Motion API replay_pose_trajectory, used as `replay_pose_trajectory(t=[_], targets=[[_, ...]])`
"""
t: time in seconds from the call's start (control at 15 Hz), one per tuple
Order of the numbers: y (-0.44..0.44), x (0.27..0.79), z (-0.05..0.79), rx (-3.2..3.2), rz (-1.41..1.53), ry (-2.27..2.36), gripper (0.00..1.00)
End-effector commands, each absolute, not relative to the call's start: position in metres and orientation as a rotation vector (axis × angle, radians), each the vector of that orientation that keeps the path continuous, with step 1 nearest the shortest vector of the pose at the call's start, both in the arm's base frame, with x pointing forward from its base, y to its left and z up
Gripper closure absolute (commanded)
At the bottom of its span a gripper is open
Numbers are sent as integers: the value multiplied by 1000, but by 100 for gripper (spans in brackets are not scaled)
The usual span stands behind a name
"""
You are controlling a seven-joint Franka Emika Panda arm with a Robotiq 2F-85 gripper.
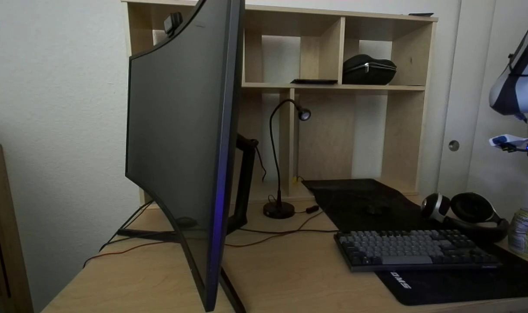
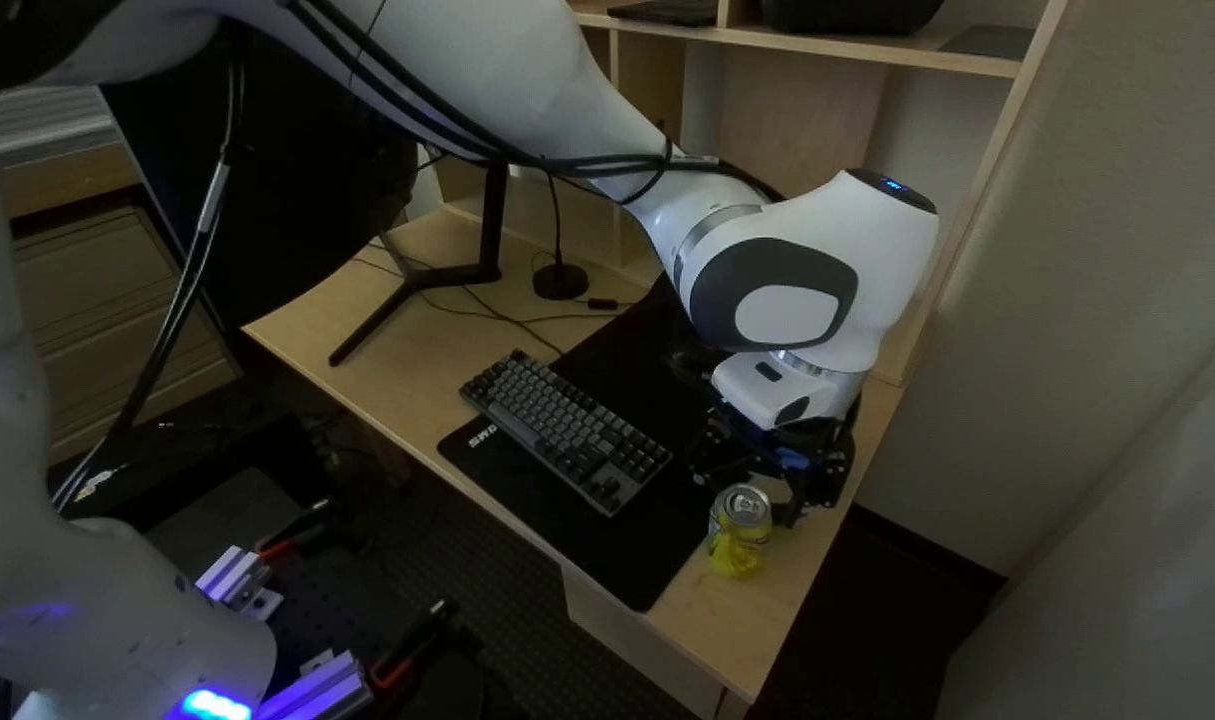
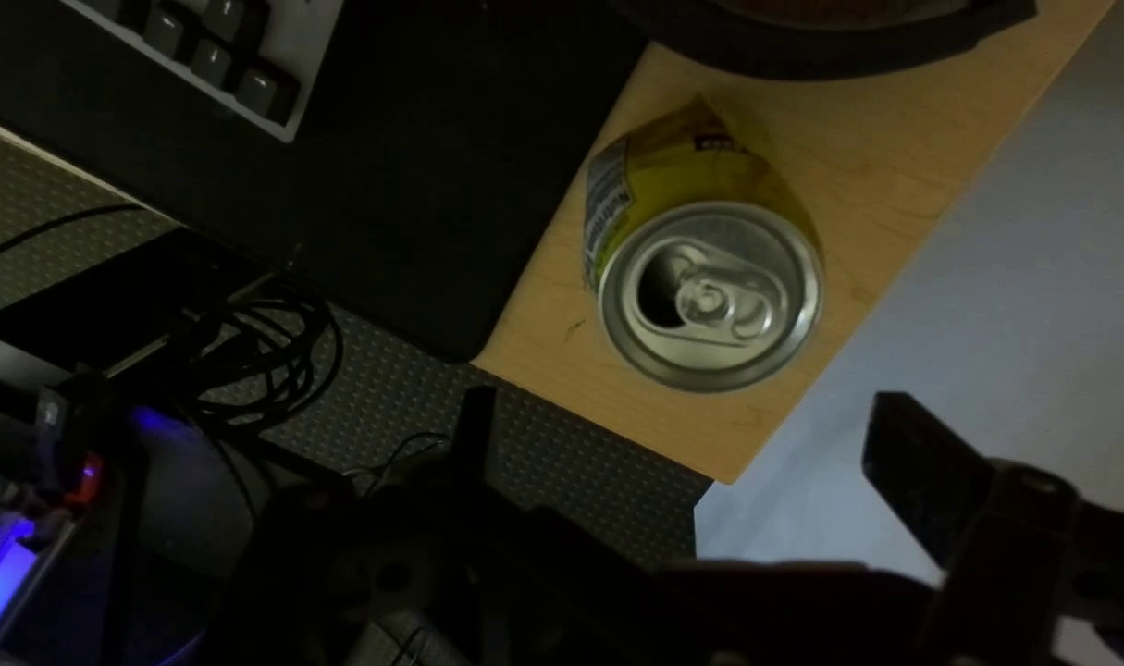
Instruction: Move the soda can to the front of the mat, put the headphones on the back of the monitor, then switch on the desk lamp
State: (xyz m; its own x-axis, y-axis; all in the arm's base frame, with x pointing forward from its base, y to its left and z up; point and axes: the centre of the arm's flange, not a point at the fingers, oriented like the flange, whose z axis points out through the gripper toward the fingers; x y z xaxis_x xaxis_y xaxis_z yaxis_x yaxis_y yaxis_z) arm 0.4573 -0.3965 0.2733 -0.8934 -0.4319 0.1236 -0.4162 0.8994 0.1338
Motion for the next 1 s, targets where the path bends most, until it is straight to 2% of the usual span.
replay_pose_trajectory(t=[0.0,0.33,0.93], targets=[[-397,457,273,654,-155,-2915,0],[-394,471,272,581,-145,-3136,0],[-395,474,281,552,-150,-3051,0]])
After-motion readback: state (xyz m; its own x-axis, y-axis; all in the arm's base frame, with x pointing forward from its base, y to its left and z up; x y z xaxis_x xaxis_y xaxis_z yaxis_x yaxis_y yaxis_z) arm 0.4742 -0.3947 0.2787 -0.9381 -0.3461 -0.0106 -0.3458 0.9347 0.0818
